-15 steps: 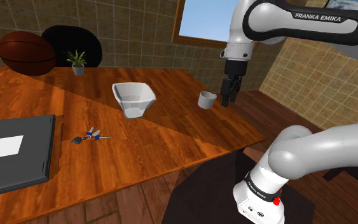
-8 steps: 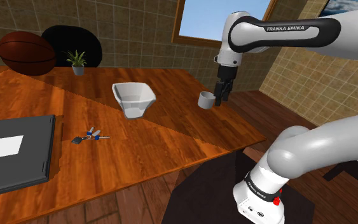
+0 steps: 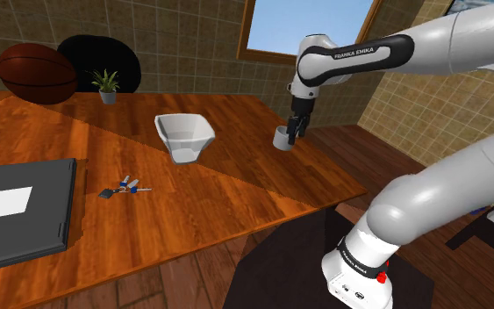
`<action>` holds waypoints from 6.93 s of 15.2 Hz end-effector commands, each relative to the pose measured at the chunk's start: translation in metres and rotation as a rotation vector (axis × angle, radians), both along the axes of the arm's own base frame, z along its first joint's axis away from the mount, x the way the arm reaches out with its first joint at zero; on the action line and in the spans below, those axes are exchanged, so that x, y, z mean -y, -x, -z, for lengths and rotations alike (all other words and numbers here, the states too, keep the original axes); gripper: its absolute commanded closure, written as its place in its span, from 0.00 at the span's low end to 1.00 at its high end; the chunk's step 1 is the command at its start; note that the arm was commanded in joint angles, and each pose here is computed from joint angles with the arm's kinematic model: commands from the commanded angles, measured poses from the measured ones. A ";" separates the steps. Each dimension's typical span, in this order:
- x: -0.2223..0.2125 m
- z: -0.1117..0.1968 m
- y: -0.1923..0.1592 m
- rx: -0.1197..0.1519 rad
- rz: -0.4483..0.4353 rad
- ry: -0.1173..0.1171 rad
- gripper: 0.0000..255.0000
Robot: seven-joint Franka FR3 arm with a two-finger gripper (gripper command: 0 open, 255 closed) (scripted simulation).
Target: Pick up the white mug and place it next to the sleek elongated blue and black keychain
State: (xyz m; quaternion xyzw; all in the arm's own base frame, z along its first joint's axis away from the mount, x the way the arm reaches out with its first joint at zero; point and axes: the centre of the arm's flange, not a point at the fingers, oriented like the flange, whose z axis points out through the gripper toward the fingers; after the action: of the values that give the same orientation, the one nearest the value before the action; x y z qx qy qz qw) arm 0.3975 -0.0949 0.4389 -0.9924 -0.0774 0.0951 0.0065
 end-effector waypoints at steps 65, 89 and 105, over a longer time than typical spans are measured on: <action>0.109 -0.033 -0.107 0.075 -0.052 0.093 1.00; -0.168 -0.047 -0.098 0.075 -0.052 0.093 1.00; -0.379 -0.048 -0.092 0.075 -0.052 0.093 1.00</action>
State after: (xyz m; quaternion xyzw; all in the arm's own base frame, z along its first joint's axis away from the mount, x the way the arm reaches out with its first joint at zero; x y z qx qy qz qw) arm 0.4885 0.2715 0.4877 -0.9921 -0.0998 0.0617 -0.0449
